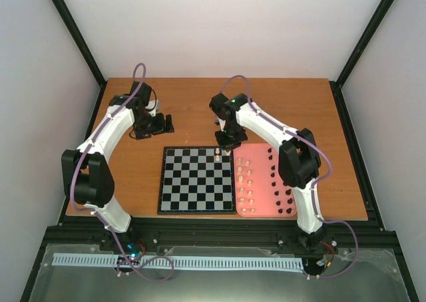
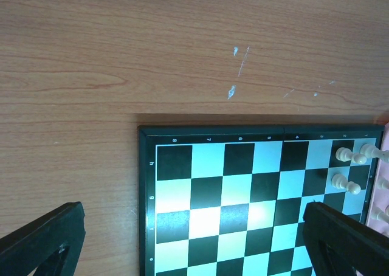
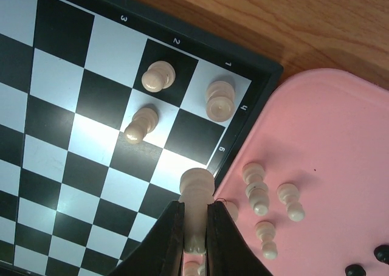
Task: Set up the chess pieces on the board
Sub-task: Place the chess piece on the chessboard.
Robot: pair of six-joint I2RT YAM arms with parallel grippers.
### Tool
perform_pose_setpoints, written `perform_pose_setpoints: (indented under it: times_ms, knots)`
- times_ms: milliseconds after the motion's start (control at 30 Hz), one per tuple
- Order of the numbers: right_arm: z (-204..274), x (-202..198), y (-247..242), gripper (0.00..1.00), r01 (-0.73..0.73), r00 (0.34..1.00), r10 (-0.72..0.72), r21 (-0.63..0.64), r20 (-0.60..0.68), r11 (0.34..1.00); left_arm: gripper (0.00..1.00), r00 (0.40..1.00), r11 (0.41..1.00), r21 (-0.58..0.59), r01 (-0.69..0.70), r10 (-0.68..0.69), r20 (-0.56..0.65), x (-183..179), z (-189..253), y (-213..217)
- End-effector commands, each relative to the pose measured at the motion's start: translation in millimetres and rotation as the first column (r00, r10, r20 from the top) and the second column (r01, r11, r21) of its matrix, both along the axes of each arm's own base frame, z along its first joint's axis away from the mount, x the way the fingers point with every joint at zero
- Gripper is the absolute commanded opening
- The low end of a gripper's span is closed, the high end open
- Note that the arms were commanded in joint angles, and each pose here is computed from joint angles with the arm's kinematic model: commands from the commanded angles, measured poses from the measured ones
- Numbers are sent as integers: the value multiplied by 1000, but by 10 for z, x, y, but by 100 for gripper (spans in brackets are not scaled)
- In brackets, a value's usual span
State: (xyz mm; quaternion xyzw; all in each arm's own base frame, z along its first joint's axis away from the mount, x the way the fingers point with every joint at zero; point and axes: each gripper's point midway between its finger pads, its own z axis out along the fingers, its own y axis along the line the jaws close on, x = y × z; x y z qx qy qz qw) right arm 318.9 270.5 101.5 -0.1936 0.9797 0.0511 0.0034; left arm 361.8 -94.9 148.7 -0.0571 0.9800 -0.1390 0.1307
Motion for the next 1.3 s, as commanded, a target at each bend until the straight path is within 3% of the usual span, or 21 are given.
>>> perform_pose_setpoints:
  times_ms: [0, 1267]
  knots:
    - [-13, -4, -1, 4, 21, 1000, -21, 7, 10, 1000, 100, 999, 1000, -8, -1, 2, 46, 24, 136, -14]
    - [-491, 24, 86, 5, 19, 999, -20, -17, -41, 1000, 100, 1000, 1000, -3, -2, 2, 31, 21, 77, -10]
